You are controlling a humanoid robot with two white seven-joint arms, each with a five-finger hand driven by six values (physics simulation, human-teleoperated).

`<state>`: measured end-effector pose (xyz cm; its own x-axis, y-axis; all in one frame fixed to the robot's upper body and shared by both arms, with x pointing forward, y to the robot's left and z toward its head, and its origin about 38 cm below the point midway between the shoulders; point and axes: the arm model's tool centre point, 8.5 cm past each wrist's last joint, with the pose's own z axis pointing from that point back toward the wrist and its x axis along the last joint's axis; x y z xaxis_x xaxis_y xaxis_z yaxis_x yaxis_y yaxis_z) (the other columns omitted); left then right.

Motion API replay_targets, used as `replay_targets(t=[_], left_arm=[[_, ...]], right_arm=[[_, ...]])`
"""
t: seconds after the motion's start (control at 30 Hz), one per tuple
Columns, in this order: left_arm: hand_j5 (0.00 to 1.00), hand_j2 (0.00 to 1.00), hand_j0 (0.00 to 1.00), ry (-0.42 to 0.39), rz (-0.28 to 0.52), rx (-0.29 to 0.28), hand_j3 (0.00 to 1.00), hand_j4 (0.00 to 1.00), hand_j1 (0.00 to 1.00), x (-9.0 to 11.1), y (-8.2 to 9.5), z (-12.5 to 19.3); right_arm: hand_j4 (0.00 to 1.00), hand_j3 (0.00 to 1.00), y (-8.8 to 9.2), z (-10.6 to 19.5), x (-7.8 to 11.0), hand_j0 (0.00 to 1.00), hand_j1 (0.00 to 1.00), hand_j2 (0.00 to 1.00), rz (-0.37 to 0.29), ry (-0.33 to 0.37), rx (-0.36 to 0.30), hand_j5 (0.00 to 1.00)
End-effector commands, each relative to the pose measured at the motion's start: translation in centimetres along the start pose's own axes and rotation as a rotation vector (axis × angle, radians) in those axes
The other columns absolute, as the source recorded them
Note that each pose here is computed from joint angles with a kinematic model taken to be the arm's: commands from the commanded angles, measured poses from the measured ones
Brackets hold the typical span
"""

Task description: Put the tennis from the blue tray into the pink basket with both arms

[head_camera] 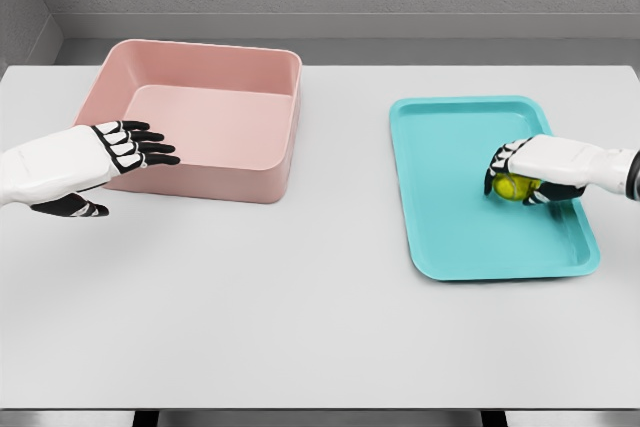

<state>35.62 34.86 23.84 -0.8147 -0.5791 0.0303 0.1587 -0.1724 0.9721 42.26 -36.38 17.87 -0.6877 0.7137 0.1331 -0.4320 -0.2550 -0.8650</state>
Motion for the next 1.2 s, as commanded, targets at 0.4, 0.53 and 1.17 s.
replay_targets(t=[0.4, 0.53, 1.17], left_arm=[[1.00, 1.00, 1.00, -0.008, 0.000, 0.008, 1.00, 1.00, 1.00, 0.3, 0.3, -0.1], [1.00, 1.00, 1.00, -0.010, 0.000, 0.008, 1.00, 1.00, 1.00, 0.3, 0.3, -0.1], [1.00, 1.00, 1.00, -0.008, -0.002, 0.006, 1.00, 1.00, 1.00, 0.2, 0.3, -0.1]], right_arm=[[0.46, 0.46, -2.8, -0.5, 3.9, 0.46, 0.46, 0.46, 0.121, -0.096, -0.010, 0.46], [0.46, 0.46, -3.4, -0.8, 5.4, 0.46, 0.46, 0.46, 0.179, -0.121, -0.008, 0.46], [0.46, 0.46, -5.9, -4.7, 13.3, 0.46, 0.46, 0.46, 0.386, -0.288, -0.070, 0.46]])
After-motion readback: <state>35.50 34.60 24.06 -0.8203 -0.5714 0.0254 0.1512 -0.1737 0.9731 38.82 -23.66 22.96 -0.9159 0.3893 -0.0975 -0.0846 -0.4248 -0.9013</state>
